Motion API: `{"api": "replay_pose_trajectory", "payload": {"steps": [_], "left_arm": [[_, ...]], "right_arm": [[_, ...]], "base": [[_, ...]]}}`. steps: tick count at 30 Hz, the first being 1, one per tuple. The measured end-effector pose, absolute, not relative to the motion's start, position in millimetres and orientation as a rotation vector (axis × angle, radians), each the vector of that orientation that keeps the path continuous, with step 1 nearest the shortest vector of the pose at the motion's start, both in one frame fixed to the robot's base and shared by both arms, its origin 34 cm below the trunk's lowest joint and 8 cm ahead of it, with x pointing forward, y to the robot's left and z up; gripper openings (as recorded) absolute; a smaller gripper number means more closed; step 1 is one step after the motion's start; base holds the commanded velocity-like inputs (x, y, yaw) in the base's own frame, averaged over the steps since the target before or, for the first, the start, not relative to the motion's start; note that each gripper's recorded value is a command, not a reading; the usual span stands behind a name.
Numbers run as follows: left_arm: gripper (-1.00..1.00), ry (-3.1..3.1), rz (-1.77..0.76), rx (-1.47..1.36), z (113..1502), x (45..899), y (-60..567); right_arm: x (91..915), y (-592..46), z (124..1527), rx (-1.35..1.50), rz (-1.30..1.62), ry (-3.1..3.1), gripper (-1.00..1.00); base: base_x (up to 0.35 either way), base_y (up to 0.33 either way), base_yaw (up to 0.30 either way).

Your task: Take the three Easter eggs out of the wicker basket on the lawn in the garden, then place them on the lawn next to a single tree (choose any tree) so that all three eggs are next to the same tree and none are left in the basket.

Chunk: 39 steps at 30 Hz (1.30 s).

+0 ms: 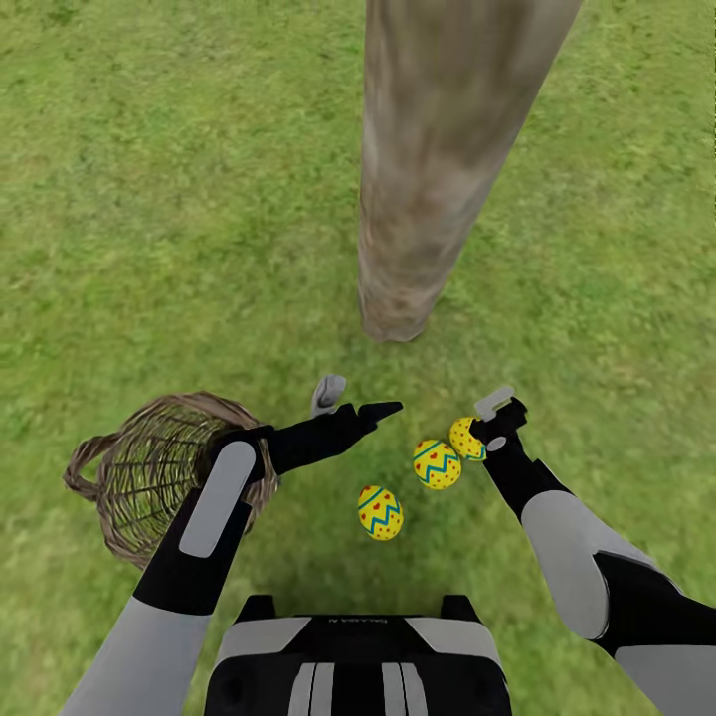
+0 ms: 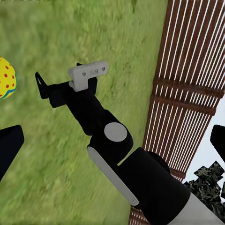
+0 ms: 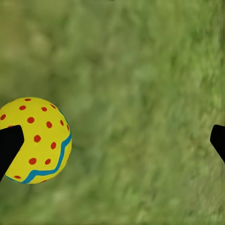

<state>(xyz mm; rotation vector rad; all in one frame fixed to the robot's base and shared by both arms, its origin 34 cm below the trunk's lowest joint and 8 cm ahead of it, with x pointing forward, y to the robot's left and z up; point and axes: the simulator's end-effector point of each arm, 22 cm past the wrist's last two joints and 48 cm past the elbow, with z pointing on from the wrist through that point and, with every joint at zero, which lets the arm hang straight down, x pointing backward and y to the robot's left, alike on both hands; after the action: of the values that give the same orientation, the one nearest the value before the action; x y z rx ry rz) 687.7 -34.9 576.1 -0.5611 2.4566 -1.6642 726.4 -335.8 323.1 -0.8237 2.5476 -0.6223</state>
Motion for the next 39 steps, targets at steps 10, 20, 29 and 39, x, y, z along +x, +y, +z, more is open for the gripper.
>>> {"api": "replay_pose_trajectory", "payload": {"steps": [10, 20, 29, 39], "left_arm": [[1.00, 2.443, -1.664, -0.545, 586, 692, -35], [1.00, 2.433, -1.659, -0.531, 594, 695, -35], [1.00, 2.430, -1.653, -0.516, 600, 696, -34], [1.00, 2.437, -1.640, -0.504, 602, 694, -31]], "right_arm": [[734, -336, 333, -0.813, -0.626, 2.533, 1.00], [741, -336, 342, -0.803, -0.630, 2.524, 1.00], [744, -336, 349, -0.794, -0.630, 2.520, 1.00], [749, -338, 357, -0.771, -0.637, 2.509, 1.00]], "base": [[0.000, 0.000, 0.000], [0.000, 0.000, 0.000], [0.000, 0.000, 0.000], [0.000, 0.000, 0.000]]}}
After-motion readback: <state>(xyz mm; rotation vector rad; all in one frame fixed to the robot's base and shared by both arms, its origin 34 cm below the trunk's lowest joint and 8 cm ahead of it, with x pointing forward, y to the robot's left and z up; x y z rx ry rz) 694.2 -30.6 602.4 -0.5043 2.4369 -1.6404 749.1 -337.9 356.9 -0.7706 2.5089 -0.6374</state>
